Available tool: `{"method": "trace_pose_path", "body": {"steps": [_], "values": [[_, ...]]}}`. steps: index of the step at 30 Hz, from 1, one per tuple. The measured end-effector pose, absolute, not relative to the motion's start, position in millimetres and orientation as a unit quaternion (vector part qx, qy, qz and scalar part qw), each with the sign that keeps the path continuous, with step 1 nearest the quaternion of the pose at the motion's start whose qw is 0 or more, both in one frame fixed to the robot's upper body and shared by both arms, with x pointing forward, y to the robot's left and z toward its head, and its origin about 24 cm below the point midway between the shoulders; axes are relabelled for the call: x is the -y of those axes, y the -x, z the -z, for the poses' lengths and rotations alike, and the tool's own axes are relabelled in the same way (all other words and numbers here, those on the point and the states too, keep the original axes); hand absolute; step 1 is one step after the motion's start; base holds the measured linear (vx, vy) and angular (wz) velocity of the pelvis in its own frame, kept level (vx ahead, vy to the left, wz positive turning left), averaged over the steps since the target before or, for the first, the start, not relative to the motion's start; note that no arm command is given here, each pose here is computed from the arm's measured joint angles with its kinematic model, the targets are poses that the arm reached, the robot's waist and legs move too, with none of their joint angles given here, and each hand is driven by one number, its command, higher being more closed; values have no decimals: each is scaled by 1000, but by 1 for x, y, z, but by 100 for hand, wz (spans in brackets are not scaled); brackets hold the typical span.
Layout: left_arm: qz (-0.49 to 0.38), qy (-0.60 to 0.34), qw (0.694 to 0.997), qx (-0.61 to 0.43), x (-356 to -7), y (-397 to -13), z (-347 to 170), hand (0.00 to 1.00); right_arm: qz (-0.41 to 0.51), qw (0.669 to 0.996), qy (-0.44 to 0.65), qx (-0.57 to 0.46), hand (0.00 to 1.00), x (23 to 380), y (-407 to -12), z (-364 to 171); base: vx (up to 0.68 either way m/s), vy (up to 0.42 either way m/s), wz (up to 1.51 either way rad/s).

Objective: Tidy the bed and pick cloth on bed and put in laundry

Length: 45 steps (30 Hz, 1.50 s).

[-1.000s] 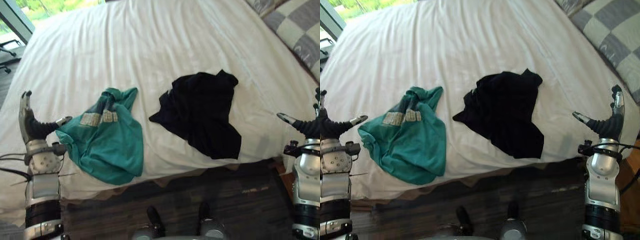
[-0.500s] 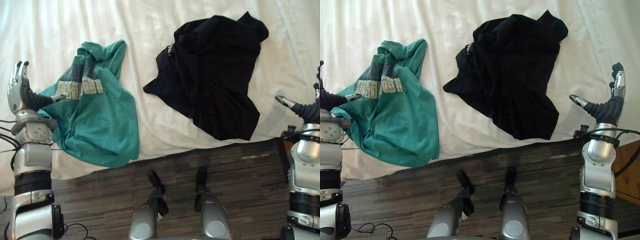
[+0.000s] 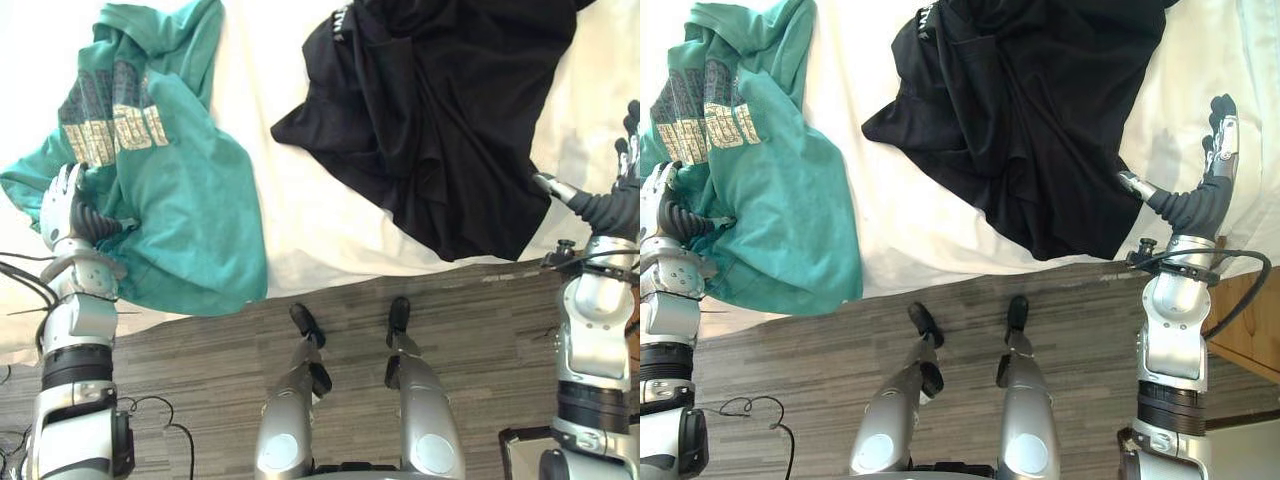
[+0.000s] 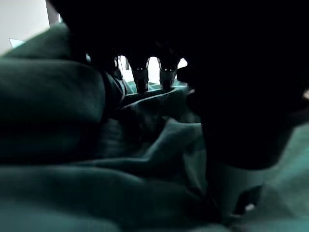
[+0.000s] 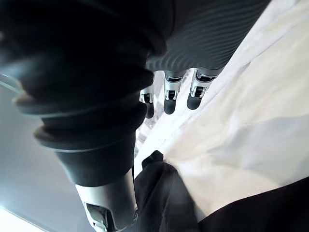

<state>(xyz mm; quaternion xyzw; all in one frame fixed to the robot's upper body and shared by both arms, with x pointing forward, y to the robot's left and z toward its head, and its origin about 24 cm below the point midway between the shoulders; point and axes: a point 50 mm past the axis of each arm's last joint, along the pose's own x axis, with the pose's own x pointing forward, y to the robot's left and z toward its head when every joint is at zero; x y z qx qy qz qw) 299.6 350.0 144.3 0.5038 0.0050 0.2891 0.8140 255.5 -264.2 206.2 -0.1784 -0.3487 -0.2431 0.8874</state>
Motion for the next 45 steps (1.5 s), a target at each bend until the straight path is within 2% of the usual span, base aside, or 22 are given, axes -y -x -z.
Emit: {"method": "trace_pose_path", "body": {"steps": [7, 10, 14, 18, 21, 24, 26, 27, 33, 37, 40, 42, 44, 45], "values": [[-256, -500, 826, 40, -314, -296, -139, 100, 215, 877, 174, 393, 0, 245, -246, -218, 18, 3, 3], [-201, -485, 849, 53, -295, -289, -128, 100, 197, 881, 180, 391, 0, 239, -252, -219, 66, 4, 13], [-110, -394, 910, 61, -267, -280, -104, 100, 172, 892, 226, 351, 0, 241, -280, -215, 58, -1, 13], [-81, -305, 946, 76, -259, -273, -99, 100, 152, 895, 270, 320, 0, 240, -306, -220, -3, 5, 6], [-57, -252, 962, 88, -252, -266, -99, 100, 133, 891, 326, 289, 0, 245, -322, -224, -16, 16, 10], [-18, -185, 976, 113, -242, -258, -104, 100, 119, 862, 434, 233, 0, 254, -347, -235, -26, 25, 15], [-9, -159, 979, 130, -240, -257, -111, 100, 117, 853, 467, 200, 0, 261, -360, -239, -43, 18, 24], [-1, -148, 979, 138, -239, -259, -115, 100, 122, 848, 481, 186, 100, 267, -364, -241, -51, 25, 32], [55, -118, 973, 191, -221, -263, -141, 100, 146, 824, 531, 131, 100, 287, -378, -253, -70, 40, 9], [96, -80, 973, 194, -196, -262, -137, 100, 144, 834, 520, 116, 100, 285, -381, -244, -54, 24, 5], [109, -21, 981, 156, -169, -273, -116, 100, 131, 857, 492, 84, 100, 276, -380, -201, 33, -9, 3], [85, 1, 994, 69, -164, -285, -72, 100, 106, 872, 475, 49, 100, 259, -375, -155, 97, -34, -2], [57, -4, 998, -33, -157, -281, -22, 100, 64, 891, 450, 5, 100, 233, -358, -94, 131, -66, -10], [55, -10, 997, -50, -156, -278, -14, 100, 55, 897, 439, -7, 100, 227, -354, -81, 119, -86, -12]]}}
